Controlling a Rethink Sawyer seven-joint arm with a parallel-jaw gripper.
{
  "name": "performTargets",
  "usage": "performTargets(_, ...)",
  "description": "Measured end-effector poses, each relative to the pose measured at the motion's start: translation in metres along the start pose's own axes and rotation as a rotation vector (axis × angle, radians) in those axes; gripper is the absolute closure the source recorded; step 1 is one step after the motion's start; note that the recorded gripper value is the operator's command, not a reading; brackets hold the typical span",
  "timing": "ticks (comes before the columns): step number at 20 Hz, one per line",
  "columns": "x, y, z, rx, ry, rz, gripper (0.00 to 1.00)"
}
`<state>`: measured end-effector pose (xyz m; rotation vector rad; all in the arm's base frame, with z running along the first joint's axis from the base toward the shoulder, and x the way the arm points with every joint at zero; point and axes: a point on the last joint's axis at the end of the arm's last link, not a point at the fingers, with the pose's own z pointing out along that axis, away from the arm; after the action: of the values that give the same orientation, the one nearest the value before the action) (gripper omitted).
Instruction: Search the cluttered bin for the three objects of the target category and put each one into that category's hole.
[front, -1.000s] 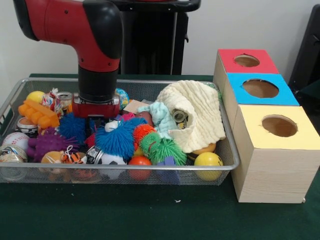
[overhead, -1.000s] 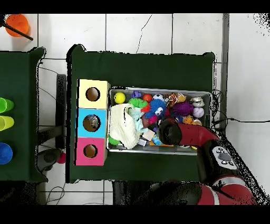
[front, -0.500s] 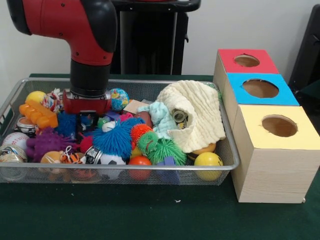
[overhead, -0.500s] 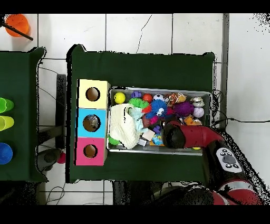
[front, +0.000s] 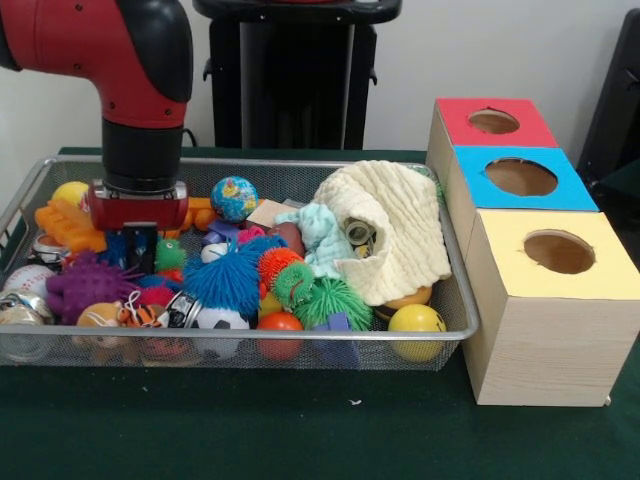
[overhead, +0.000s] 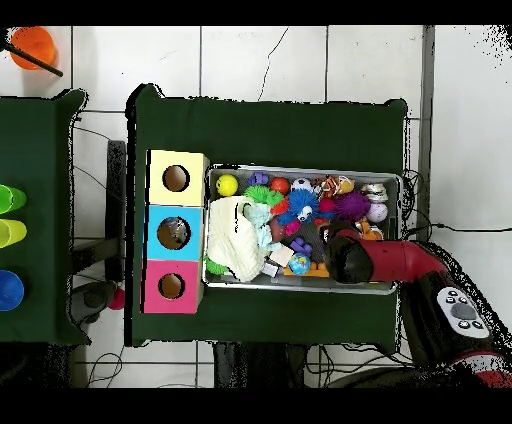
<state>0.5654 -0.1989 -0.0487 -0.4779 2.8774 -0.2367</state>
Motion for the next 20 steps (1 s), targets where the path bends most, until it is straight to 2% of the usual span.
performTargets(6, 0.001, -0.009, 0.002, -0.016, -0.023, 0.01, 1.0)
performTargets(16, -0.001, -0.01, 0.002, -0.024, -0.025, -0.031, 1.0)
performTargets(20, -0.001, -0.016, 0.0, -0.022, -0.03, -0.028, 1.0)
